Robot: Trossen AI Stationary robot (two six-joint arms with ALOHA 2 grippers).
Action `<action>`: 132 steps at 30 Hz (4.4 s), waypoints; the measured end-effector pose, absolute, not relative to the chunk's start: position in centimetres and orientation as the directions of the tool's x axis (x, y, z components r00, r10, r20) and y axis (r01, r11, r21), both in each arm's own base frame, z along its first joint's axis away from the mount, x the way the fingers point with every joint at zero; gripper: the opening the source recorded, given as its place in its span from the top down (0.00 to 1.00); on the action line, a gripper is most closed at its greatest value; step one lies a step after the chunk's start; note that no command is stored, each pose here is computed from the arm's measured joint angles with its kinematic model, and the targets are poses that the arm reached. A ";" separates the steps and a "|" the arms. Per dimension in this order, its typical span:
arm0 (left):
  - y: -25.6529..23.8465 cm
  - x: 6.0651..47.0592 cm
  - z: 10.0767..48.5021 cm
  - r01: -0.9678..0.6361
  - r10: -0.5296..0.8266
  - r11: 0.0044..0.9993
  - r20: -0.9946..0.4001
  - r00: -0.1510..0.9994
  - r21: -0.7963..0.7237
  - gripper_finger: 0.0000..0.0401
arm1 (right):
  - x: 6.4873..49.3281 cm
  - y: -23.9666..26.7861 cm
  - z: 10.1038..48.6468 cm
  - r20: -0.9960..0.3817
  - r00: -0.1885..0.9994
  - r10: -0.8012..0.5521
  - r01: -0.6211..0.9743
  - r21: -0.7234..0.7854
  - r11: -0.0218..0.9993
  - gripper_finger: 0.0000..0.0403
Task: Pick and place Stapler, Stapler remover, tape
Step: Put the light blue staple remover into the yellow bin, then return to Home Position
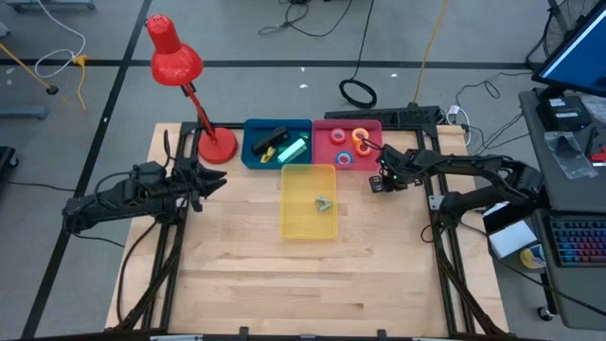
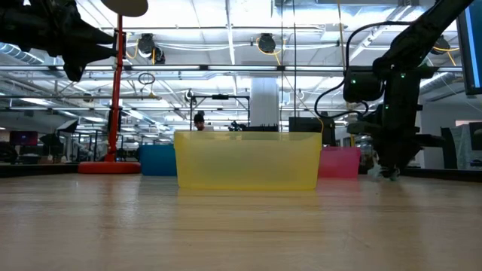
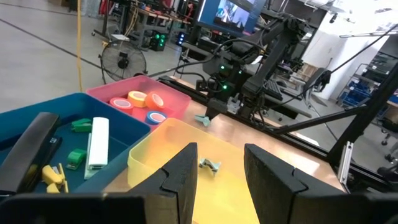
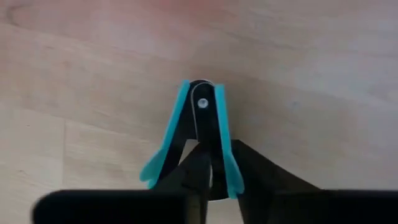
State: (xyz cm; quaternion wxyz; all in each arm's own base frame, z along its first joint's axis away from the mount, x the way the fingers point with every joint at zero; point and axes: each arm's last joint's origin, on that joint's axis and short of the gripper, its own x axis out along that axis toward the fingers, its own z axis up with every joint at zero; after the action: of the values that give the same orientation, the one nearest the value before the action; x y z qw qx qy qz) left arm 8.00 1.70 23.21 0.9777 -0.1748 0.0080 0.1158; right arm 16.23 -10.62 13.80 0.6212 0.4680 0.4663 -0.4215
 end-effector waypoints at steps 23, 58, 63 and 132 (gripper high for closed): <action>1.6 8.0 23.2 -0.206 0.199 0.910 -0.056 0.978 -0.361 0.67 | 20.1 -5.5 24.6 -0.322 0.945 0.048 0.246 0.802 0.544 0.93; 1.6 8.0 23.2 -0.204 0.200 0.889 -0.055 0.978 -0.410 0.67 | 37.1 -10.2 17.8 -0.826 0.564 -0.002 0.156 0.104 0.982 0.93; 1.6 8.0 23.2 -0.205 0.200 0.890 -0.055 0.978 -0.407 0.67 | 37.2 -10.7 16.4 -0.851 0.524 -0.041 0.163 0.052 0.985 0.93; 1.3 9.3 17.8 0.009 -0.006 0.992 0.027 1.000 -0.128 0.67 | 12.0 -3.5 24.6 -0.242 0.931 -0.273 0.339 0.299 0.892 0.79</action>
State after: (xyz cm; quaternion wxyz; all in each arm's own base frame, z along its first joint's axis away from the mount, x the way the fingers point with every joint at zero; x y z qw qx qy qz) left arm 9.35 1.29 17.84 0.9978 -0.0643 -0.0131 -0.0037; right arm 12.05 -3.54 24.63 0.9677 0.1703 0.0974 -0.1582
